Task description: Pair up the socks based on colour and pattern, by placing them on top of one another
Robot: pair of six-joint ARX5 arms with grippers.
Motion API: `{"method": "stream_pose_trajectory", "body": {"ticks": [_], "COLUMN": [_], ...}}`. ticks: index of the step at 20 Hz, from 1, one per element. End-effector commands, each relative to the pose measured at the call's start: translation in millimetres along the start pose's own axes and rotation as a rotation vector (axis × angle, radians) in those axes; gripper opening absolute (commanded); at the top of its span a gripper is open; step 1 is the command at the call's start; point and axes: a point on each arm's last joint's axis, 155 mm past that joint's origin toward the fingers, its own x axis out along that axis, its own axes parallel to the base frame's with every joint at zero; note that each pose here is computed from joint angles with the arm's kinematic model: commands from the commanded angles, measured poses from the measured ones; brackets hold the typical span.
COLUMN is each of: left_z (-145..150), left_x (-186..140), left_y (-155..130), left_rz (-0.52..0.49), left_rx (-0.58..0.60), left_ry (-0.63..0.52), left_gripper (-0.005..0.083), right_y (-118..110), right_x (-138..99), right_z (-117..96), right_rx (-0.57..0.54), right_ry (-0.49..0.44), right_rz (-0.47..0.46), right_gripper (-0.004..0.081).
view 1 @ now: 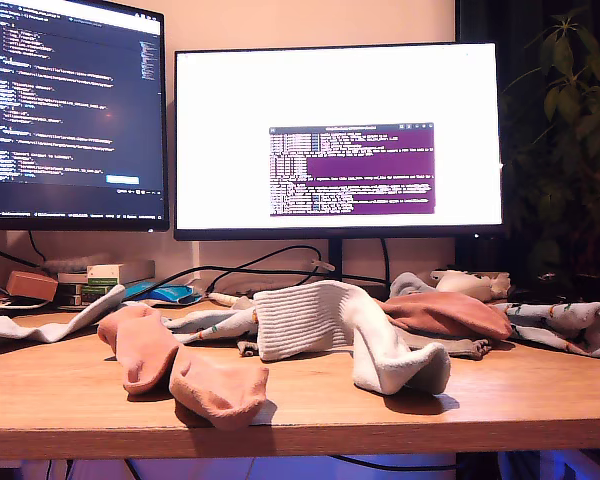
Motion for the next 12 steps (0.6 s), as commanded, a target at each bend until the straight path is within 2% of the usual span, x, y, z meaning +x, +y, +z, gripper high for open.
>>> {"method": "stream_pose_trajectory", "body": {"ticks": [1, 8, 10, 12], "left_z": [-5.0, -2.1, 10.9, 34.0], "left_x": [0.9, 0.8, -0.6, -6.5], "left_y": [-7.4, -9.5, -22.2, -42.8], "left_rz": [-0.041, -0.052, -0.120, -0.236], "left_rx": [0.001, -0.004, -0.033, -0.099], "left_ry": [0.006, -0.005, -0.054, -0.138], "left_gripper": [-0.0011, -0.0011, -0.0011, -0.0012], "right_y": [-1.3, -1.2, 7.1, 20.3], "right_x": [-0.1, -0.1, -0.2, -1.2], "right_z": [-3.5, -3.3, -1.2, 2.4], "right_rx": [0.001, 0.001, 0.034, 0.142], "right_ry": [0.009, 0.008, 0.001, -0.007], "right_rz": [-0.006, -0.005, 0.040, 0.113], "right_gripper": [-0.0012, -0.0012, -0.0012, -0.0012]}}
